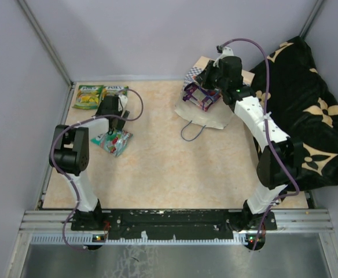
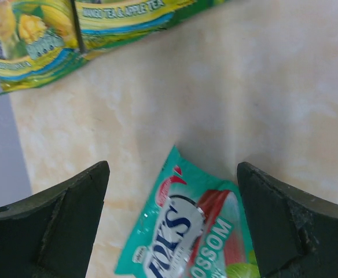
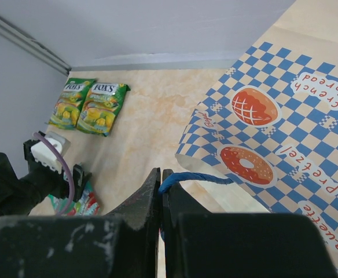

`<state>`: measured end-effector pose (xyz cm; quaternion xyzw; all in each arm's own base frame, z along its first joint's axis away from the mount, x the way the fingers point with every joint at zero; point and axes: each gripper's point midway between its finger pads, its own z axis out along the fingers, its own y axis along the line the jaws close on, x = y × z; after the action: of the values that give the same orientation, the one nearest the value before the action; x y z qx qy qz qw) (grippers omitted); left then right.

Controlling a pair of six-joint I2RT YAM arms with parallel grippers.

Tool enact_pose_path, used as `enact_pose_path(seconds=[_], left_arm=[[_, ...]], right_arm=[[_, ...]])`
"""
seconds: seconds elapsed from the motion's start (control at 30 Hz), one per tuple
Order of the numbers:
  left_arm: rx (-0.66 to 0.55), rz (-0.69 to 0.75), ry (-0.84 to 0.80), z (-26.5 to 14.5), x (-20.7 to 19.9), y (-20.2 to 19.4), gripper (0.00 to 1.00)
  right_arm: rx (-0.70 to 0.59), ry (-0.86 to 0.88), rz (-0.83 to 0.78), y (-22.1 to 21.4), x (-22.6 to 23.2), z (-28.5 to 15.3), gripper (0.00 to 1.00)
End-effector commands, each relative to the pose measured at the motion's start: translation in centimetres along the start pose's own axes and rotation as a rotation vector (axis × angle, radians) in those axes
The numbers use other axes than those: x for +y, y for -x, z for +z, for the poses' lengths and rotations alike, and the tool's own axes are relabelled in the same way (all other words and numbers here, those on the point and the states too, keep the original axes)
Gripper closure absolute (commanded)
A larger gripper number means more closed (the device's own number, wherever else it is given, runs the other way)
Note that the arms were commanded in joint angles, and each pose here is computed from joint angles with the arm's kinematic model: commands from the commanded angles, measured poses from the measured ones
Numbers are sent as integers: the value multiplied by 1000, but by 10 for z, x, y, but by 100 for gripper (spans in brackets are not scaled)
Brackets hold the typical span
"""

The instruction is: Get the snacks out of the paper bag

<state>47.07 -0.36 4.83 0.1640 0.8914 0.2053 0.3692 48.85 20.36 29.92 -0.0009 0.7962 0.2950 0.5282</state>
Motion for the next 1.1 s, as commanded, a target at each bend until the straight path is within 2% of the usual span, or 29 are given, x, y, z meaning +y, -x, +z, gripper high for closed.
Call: enact_pose_path(seconds=[0.0,0.07,0.13,0.23,0.33,0.47,0.6,0.7,0.83,0.93,1.07], left_arm=[[37,111,-8,9,7,-7,2],[-53,0,-28,-7,8,21,0],[-117,-187,-28,-26,12,48,0],[-74,-545,-97,-50,3,64,0],[50,-761,-259,-73,-35,59,2],[-10,-1010,-383,-101,-66,53,0],[7,-1241,-390,-113,-76,26,0],[54,-1306,-274,-106,-69,5,0],[139,-1308,-75,-90,-55,-22,0],[200,-1262,-28,-77,-57,-36,0],[248,-1177,-46,-51,-64,-52,1]], right_arm=[[-121,58,-35,43,20,-9,100],[-118,56,-35,42,20,-9,100],[-117,55,-38,42,20,-8,100],[-113,54,-40,41,19,-7,100],[-111,59,-39,40,19,-4,100],[-99,63,-35,36,18,-2,100],[-101,65,-36,36,18,-2,100],[-102,69,-37,36,19,-4,100],[-102,66,-42,36,19,-5,100],[-101,68,-44,36,19,-5,100],[-104,68,-49,38,20,-7,100]])
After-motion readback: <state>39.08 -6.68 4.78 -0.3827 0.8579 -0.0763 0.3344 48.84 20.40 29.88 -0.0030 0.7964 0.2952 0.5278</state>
